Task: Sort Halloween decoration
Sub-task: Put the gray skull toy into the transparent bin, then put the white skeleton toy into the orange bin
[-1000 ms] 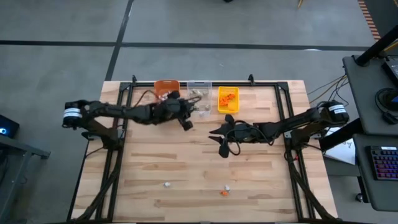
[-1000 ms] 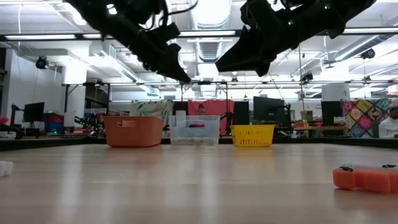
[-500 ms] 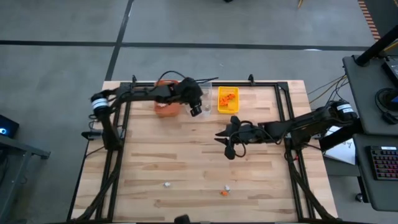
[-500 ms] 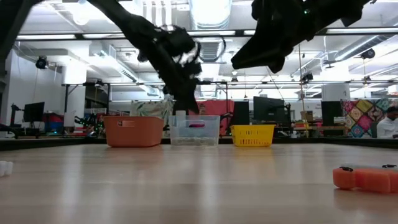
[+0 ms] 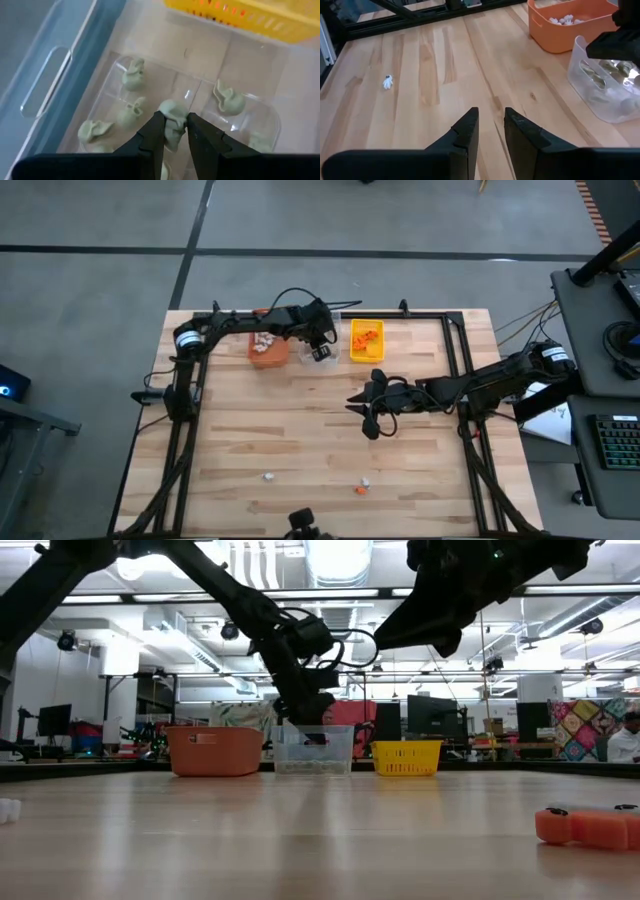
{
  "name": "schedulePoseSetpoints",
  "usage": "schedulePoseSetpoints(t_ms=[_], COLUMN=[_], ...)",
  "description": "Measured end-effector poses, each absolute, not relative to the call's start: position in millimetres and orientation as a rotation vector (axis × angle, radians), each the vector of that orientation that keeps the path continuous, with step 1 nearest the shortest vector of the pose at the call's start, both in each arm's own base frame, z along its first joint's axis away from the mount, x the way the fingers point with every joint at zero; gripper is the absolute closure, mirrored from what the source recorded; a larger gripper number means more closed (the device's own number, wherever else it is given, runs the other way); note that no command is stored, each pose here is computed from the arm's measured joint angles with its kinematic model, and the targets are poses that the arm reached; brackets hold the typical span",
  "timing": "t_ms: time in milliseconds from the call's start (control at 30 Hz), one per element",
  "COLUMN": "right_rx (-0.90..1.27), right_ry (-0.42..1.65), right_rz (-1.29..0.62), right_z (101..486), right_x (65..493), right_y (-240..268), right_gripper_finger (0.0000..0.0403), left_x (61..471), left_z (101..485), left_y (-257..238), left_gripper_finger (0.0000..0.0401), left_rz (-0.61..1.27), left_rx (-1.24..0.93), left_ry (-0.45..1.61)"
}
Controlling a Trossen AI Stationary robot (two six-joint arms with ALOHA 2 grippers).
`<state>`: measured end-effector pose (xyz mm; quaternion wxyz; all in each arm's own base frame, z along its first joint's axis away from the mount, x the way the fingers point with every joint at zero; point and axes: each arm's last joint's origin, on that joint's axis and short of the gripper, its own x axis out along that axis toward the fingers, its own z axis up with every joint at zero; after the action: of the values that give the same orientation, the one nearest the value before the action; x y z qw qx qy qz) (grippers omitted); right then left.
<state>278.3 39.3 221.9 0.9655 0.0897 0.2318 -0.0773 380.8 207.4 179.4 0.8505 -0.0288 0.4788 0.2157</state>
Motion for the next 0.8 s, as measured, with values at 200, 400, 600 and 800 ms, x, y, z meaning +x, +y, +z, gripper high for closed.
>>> schedulePoseSetpoints(t_ms=[200,400,600,800], right_rx=[0.188,0.197,0.213,0.23], right_ry=[0.471,0.474,0.477,0.478], right_rz=[-0.159,-0.161,-0.166,-0.167], right_z=[221.7,221.4,221.1,220.9], right_x=[278.1,278.0,277.8,277.5], right_y=[39.2,39.2,39.2,40.4], right_gripper_finger=[0.0319,0.0325,0.0321,0.0326], left_x=[382.2,382.0,379.1,363.2], left_z=[182.2,184.7,215.9,264.6], left_y=[208.2,207.2,190.5,152.8], left_gripper_finger=[0.0306,0.0276,0.0271,0.0271], left_rz=[0.454,0.455,0.444,0.402], left_rx=[-0.054,-0.056,-0.047,-0.01], left_ry=[0.999,0.994,0.94,0.831])
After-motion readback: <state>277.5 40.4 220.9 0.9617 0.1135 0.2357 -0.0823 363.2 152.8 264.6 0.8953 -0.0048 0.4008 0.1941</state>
